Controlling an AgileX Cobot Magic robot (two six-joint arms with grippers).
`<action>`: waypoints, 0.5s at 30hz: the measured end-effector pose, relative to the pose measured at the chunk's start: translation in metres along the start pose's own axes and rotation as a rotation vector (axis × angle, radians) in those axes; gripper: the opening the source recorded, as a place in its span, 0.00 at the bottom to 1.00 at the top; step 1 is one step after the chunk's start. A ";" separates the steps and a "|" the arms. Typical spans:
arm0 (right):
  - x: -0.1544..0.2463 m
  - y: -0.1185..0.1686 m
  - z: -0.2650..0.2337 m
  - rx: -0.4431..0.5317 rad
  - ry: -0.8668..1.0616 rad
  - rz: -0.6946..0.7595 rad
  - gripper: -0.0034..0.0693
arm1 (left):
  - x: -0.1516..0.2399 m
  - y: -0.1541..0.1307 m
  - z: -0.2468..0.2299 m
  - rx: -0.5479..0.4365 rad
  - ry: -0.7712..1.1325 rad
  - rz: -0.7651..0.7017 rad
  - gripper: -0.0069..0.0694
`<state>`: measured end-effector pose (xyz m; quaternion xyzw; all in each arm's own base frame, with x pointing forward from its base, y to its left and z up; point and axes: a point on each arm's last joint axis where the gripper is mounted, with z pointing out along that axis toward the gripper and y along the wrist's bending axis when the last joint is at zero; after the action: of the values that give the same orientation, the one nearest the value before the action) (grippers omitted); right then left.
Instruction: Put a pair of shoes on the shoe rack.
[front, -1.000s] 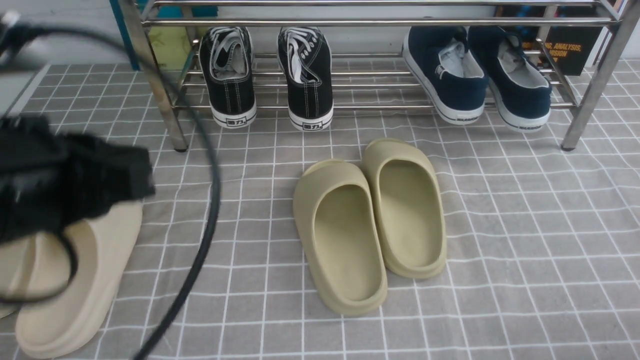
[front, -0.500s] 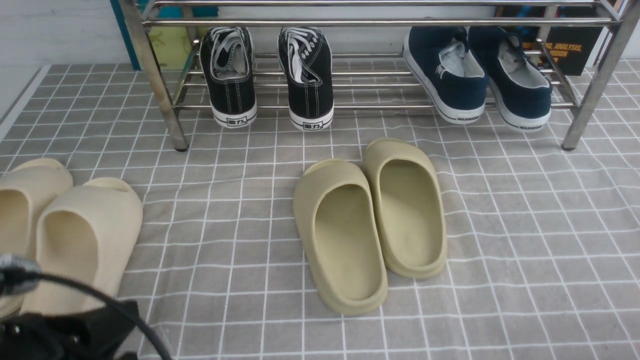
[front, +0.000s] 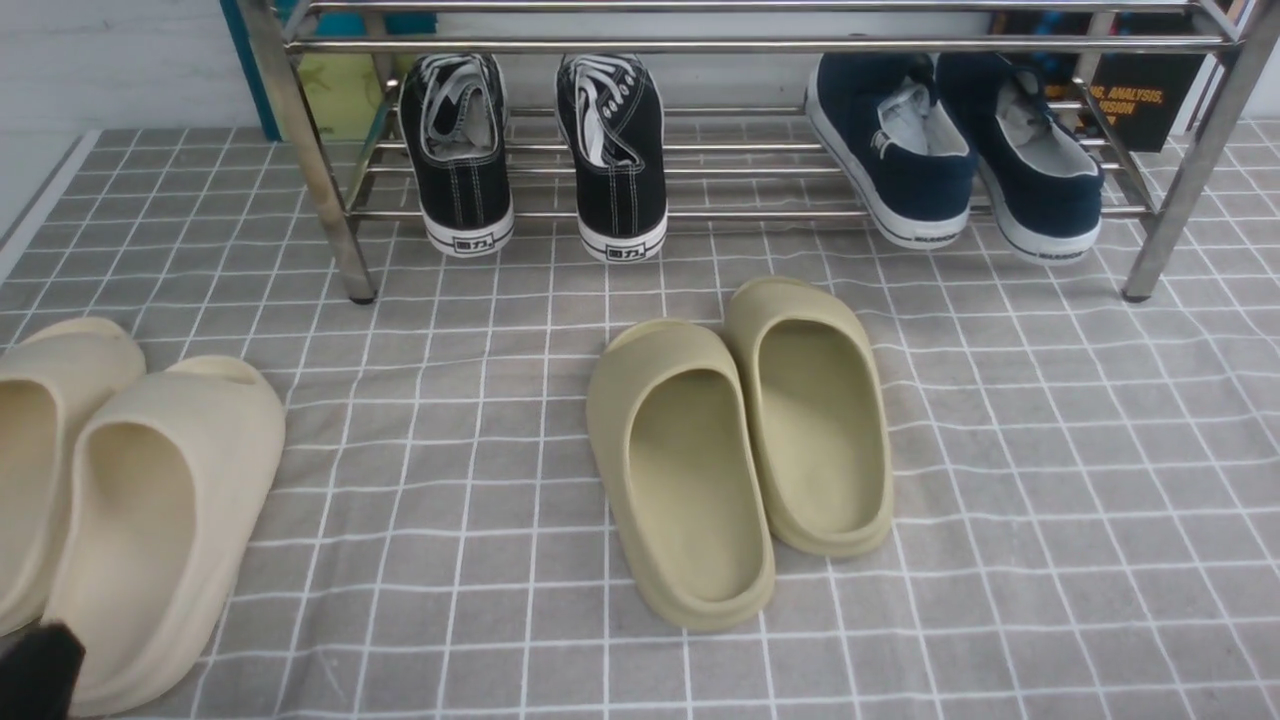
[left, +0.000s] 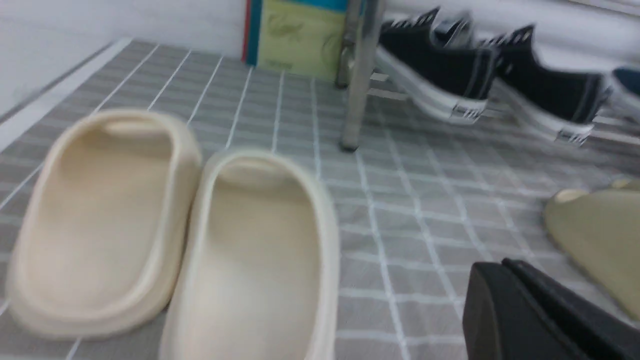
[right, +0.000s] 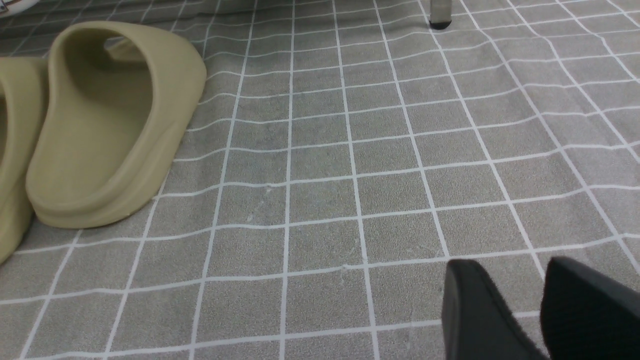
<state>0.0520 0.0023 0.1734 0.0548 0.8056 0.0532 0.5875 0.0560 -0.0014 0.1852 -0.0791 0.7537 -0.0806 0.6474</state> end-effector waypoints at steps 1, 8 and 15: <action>0.000 0.000 0.000 0.000 0.000 0.000 0.38 | 0.008 0.002 0.000 -0.031 0.076 0.001 0.07; 0.000 0.000 0.000 0.000 0.000 0.000 0.38 | 0.018 0.004 -0.002 -0.041 0.197 0.096 0.07; 0.000 0.000 0.000 0.000 0.000 0.000 0.38 | 0.019 0.002 -0.002 -0.010 0.203 0.068 0.07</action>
<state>0.0520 0.0023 0.1734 0.0548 0.8056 0.0532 0.5875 0.0511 -0.0032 0.1668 -0.0481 0.8182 -0.0623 0.5695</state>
